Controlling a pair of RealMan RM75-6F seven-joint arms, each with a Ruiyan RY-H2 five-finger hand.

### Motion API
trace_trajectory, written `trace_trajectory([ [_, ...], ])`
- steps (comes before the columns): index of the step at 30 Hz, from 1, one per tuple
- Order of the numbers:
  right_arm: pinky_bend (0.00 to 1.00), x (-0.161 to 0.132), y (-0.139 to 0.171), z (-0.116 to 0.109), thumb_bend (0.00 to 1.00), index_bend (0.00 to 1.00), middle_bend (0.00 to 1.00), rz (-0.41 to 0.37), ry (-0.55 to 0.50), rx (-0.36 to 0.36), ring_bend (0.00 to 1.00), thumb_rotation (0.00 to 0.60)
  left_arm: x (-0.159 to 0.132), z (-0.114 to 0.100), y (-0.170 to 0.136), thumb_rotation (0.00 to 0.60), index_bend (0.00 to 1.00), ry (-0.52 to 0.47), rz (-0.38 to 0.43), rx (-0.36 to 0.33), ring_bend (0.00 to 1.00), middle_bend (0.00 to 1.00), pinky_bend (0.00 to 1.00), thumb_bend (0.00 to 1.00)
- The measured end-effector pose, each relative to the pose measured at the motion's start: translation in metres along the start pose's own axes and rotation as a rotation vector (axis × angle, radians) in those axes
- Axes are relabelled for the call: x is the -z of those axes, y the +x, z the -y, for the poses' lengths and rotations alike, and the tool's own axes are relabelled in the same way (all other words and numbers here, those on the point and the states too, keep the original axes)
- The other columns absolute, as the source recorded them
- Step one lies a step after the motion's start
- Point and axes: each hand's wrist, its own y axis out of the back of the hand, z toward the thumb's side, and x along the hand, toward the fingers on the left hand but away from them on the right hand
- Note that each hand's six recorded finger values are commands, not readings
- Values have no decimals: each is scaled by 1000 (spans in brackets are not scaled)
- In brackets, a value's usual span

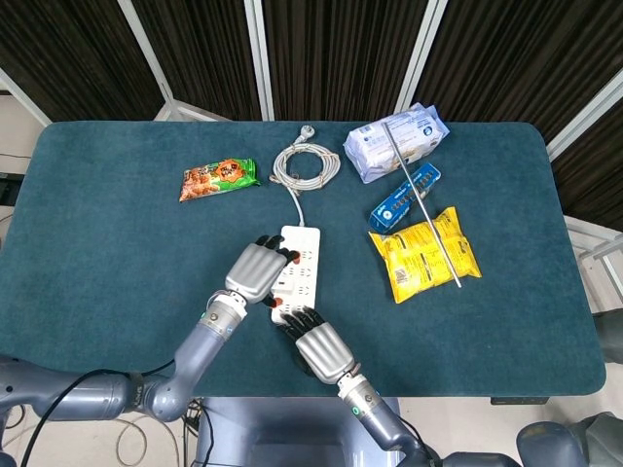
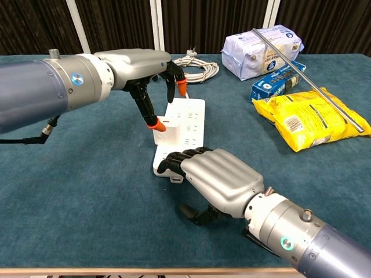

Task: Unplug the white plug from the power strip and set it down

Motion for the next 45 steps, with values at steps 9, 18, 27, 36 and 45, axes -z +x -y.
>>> trace_trajectory([
  [9, 188, 3, 2, 0, 504, 217, 201, 2, 1, 2, 177, 600, 1, 15, 10, 600, 391, 55, -46, 45, 136, 409, 181, 156],
  [18, 188, 6, 2, -1, 503, 217, 201, 4, 2, 5, 177, 600, -3, 29, 19, 600, 467, 62, -74, 78, 147, 440, 174, 171],
  [27, 188, 8, 3, 0, 504, 217, 201, 9, 0, 3, 177, 600, -3, 36, 23, 600, 496, 74, -86, 78, 159, 482, 175, 187],
  [36, 188, 7, 4, 0, 504, 217, 201, 8, 0, 3, 177, 600, -1, 41, 24, 600, 506, 93, -96, 85, 161, 489, 176, 204],
  [45, 188, 9, 5, 1, 504, 217, 201, 13, 0, 1, 177, 600, -5, 48, 25, 600, 523, 95, -90, 96, 170, 505, 176, 211],
])
